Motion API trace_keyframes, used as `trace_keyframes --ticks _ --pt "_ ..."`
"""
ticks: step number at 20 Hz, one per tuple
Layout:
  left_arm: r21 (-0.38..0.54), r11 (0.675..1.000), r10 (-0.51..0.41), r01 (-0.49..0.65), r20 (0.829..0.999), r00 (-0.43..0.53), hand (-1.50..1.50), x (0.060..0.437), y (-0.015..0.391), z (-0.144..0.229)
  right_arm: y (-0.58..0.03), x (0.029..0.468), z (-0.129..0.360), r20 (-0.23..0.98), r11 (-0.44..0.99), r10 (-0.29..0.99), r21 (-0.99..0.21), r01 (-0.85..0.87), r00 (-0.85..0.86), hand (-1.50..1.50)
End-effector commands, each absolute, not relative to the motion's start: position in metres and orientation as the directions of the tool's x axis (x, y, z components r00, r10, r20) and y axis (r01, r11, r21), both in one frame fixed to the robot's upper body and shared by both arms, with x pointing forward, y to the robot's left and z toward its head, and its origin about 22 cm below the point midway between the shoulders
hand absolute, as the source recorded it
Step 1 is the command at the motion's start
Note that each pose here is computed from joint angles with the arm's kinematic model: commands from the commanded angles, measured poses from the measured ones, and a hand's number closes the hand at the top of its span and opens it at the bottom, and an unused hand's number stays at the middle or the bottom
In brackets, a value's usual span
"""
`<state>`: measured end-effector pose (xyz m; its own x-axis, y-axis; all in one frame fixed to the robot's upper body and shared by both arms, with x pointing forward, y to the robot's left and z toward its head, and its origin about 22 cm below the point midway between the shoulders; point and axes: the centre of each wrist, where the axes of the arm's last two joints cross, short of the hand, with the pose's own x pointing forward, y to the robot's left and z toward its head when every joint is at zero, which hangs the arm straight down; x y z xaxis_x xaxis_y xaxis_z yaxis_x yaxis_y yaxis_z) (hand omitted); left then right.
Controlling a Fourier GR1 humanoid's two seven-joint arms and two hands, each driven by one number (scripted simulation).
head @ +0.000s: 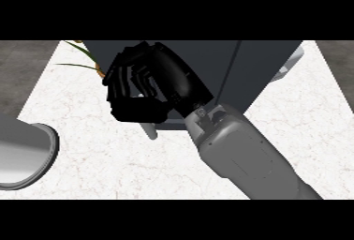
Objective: Pick up the wine, place it into the cabinet and close the cabinet
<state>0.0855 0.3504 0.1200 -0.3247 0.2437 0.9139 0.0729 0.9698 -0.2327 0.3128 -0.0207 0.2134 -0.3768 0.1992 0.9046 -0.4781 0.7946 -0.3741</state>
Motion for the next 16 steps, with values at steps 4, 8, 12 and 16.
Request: trace_keyframes --ticks 4,8,12,16 --pt "-0.249 0.963 0.267 0.099 0.920 -0.288 -1.50 0.110 0.326 0.113 -0.053 0.358 0.209 0.905 0.810 0.203 -0.369 -0.455 -0.373 1.50" --pt "-0.262 0.960 0.280 0.101 0.921 -0.272 -1.50 0.114 0.312 0.109 -0.076 0.383 0.221 0.889 0.817 0.240 -0.402 -0.414 -0.390 1.50" --pt "-0.255 0.962 0.272 0.095 0.916 -0.295 -1.50 0.124 0.309 0.107 -0.089 0.392 0.196 0.881 0.825 0.269 -0.420 -0.380 -0.390 1.50" --pt "-0.262 0.961 0.276 0.086 0.919 -0.283 -1.50 0.130 0.297 0.096 -0.096 0.402 0.215 0.877 0.824 0.252 -0.416 -0.384 -0.408 1.50"
